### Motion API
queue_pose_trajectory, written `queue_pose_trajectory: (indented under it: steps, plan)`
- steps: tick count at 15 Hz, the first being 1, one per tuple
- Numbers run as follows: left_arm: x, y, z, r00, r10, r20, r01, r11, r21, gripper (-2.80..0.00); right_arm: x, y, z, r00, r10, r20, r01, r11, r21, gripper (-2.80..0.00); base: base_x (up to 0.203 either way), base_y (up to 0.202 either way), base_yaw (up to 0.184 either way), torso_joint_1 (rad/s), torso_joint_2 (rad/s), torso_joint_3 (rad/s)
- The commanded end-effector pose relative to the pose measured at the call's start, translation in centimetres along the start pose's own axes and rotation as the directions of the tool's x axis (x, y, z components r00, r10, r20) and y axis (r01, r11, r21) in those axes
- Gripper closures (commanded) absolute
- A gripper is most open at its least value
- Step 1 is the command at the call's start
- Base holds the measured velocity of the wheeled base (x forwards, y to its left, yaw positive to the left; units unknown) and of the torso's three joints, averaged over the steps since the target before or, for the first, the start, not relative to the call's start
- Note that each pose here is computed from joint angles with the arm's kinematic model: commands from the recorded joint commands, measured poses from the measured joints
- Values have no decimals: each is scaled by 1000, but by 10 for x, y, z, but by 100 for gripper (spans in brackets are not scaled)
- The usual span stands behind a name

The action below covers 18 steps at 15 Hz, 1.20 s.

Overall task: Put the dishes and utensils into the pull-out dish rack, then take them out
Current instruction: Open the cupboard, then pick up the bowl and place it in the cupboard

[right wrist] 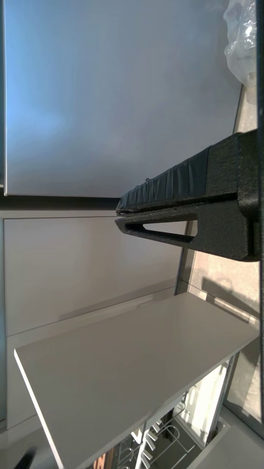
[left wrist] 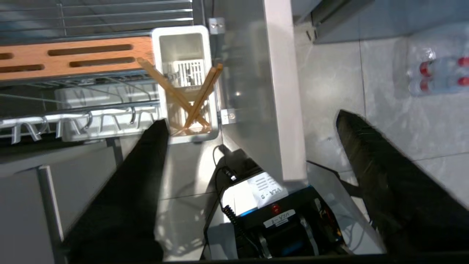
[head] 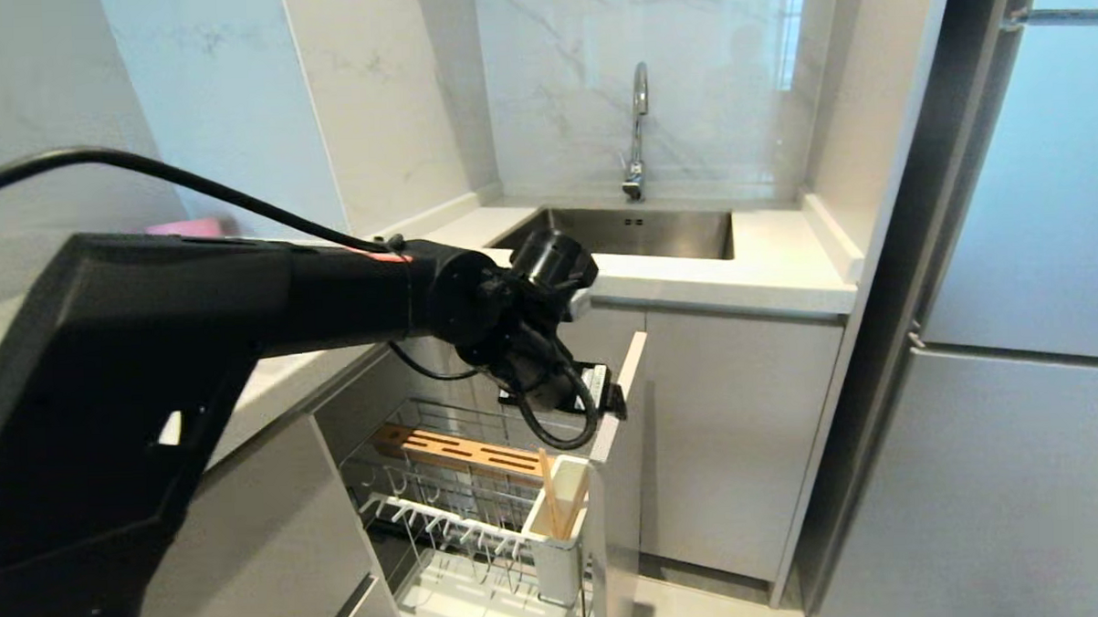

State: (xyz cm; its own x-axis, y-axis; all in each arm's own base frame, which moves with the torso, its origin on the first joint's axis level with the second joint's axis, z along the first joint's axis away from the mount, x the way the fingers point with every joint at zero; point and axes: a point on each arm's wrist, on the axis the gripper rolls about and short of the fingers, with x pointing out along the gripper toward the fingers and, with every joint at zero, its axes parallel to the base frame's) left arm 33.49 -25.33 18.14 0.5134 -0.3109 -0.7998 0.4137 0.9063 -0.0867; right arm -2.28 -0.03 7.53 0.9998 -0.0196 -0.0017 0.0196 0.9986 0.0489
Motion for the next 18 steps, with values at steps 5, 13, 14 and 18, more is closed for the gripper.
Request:
queue_pose_trajectory:
  steps: [5, 13, 14, 18]
  plan:
    - [-112, 17, -11, 987, -4, 164, 9, 999, -31, 0, 0, 0, 0, 1000, 0, -1, 0, 1000, 0, 0, 0, 0, 0, 0, 0, 0]
    - [-272, 58, -82, 886, 77, 457, -22, 992, -124, 0, 0, 0, 0, 1000, 0, -1, 0, 1000, 0, 0, 0, 0, 0, 0, 0, 0]
    - [-287, 68, -97, 866, 118, 486, -48, 987, -155, 0, 0, 0, 0, 1000, 0, -1, 0, 1000, 0, 0, 0, 0, 0, 0, 0, 0]
    - [-344, 93, -174, 736, 341, 585, -219, 937, -272, 0, 0, 0, 0, 1000, 0, -1, 0, 1000, 0, 0, 0, 0, 0, 0, 0, 0]
